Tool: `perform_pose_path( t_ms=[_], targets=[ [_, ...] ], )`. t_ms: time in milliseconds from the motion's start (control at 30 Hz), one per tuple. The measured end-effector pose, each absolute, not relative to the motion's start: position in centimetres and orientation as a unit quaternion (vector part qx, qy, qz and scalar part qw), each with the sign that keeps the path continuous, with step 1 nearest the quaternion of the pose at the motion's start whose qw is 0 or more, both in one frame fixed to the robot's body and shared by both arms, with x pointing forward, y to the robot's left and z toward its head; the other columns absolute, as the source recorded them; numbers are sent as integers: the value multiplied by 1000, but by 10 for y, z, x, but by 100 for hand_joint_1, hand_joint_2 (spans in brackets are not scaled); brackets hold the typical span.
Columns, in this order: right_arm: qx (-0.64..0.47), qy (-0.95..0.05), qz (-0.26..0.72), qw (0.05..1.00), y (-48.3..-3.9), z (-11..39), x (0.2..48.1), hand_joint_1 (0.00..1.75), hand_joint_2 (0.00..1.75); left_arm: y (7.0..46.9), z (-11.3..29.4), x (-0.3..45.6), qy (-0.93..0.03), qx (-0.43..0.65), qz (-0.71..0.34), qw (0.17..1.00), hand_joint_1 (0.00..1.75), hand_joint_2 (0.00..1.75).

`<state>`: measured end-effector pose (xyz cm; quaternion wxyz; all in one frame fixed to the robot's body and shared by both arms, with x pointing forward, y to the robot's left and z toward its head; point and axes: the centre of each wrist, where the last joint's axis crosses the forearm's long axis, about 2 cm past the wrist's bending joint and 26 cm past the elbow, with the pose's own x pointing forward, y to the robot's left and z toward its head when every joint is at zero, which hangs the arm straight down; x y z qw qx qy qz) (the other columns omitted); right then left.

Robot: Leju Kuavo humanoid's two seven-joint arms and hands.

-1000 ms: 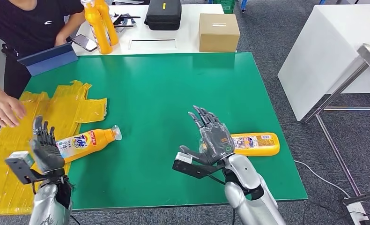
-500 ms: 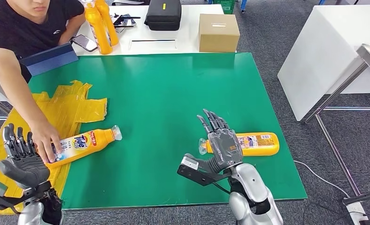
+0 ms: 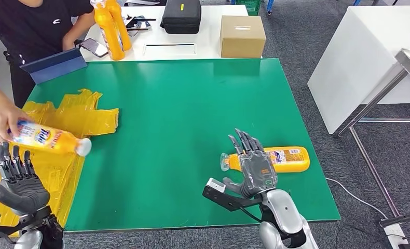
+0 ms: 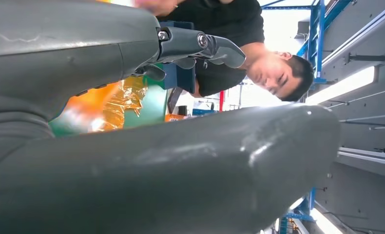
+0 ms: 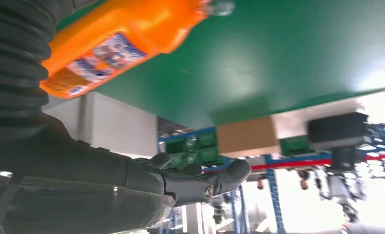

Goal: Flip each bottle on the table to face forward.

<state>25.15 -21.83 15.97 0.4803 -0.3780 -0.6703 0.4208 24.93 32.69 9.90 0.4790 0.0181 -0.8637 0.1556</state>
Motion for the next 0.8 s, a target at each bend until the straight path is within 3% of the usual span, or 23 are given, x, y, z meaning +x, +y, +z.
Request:
perform_pose_path(
  t_ms=[800],
  targets=[
    [-460, -518, 470, 547, -293, 131, 234, 0, 175, 323, 88, 257, -853, 3, 156, 498, 0, 0]
  ],
)
